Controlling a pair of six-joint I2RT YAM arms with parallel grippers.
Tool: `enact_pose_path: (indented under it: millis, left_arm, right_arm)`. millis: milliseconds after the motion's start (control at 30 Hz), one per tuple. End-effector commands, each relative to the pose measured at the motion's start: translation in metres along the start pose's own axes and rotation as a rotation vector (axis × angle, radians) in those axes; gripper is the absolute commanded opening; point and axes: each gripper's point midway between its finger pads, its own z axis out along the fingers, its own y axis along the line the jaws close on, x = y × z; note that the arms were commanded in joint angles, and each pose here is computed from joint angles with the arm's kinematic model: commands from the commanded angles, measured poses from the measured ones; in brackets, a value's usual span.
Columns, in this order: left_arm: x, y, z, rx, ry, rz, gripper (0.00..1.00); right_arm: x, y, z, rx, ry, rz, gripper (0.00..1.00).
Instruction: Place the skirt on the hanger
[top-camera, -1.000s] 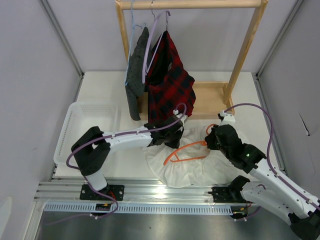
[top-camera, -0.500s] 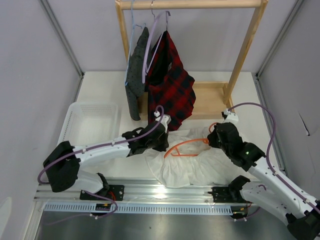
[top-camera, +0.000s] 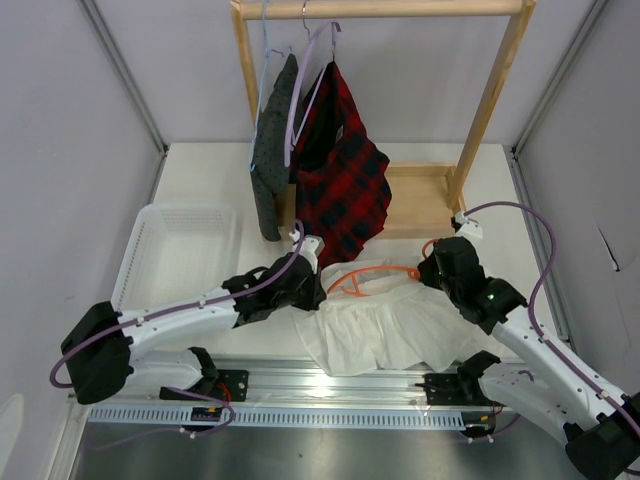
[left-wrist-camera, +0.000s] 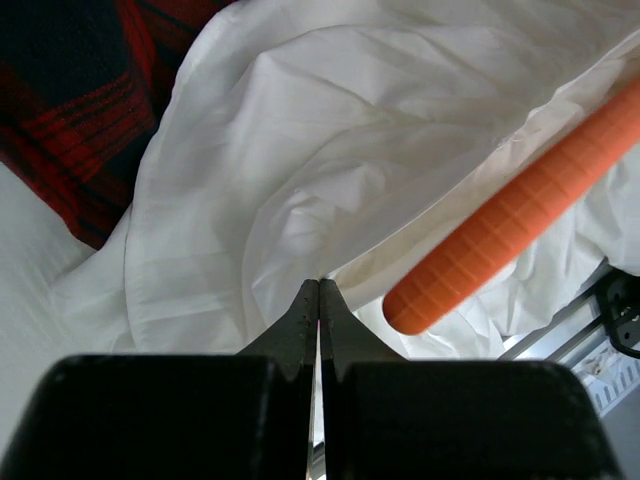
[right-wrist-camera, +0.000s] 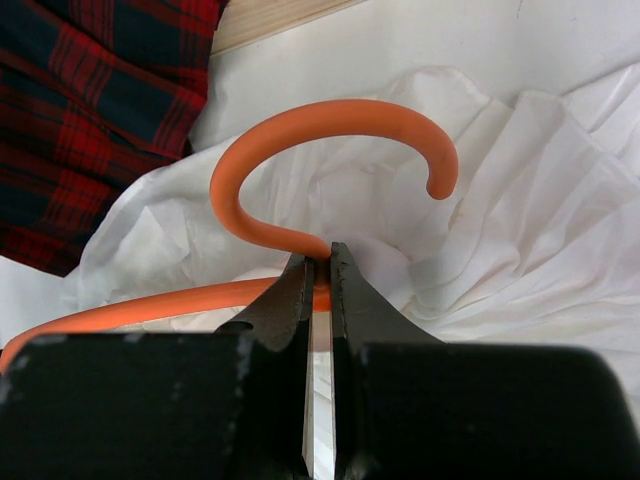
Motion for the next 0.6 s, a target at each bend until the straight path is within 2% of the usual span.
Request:
enact_pose_path:
  millis: [0,567]
  left_arm:
    - [-0.012,0.007,-0.011,-0.029,-0.048,-0.014,0.00]
    - [-0.038,0.008,-0.032,-0.027,-0.098,-0.010,0.00]
  right_arm:
    - [-0.017,-0.007,0.001,0.043,-0.071,0.029,0.00]
    - [-0.006,-0.018,0.008,0.057,-0.077,0.007,0.00]
